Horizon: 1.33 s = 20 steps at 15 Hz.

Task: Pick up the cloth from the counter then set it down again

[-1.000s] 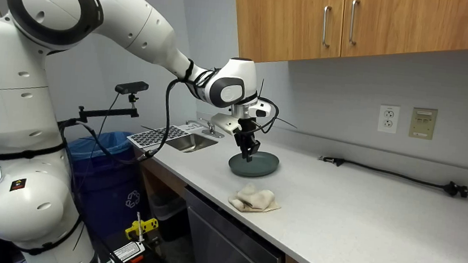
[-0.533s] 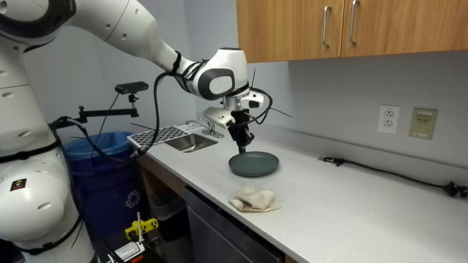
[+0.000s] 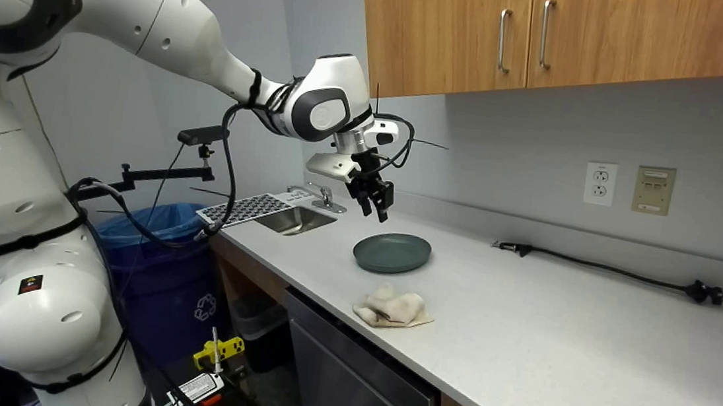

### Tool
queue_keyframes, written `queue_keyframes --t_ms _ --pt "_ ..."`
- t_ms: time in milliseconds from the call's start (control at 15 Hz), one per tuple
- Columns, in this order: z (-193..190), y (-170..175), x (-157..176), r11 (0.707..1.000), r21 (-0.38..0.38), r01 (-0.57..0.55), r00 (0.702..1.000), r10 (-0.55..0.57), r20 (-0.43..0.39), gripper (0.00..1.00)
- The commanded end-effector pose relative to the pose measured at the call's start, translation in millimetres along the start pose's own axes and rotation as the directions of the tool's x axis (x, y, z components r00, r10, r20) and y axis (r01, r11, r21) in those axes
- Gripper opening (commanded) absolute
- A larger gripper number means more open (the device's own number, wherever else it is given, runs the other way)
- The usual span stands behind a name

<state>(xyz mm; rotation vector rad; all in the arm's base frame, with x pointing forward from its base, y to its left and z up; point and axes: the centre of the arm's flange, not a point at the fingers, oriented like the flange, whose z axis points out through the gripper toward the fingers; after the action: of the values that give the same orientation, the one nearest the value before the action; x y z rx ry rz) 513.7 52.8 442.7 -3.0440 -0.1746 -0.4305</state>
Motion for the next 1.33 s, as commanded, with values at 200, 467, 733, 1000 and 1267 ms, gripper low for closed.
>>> queue_keyframes --t_ms 200,467,733,1000,1267 --pt "-25 -6 -15 0.996 -0.039 0.081 0.994 -0.084 -0.066 1.0" --pt "-35 -4 -19 0.995 -0.042 0.092 0.991 -0.095 -0.094 1.0" --pt "-31 -5 -7 0.997 -0.039 0.071 0.994 -0.074 -0.076 1.0" --pt "-32 -5 -9 0.997 -0.04 0.072 0.994 -0.075 -0.078 1.0" --pt "-32 -5 -10 0.997 -0.04 0.072 0.994 -0.075 -0.079 1.0"
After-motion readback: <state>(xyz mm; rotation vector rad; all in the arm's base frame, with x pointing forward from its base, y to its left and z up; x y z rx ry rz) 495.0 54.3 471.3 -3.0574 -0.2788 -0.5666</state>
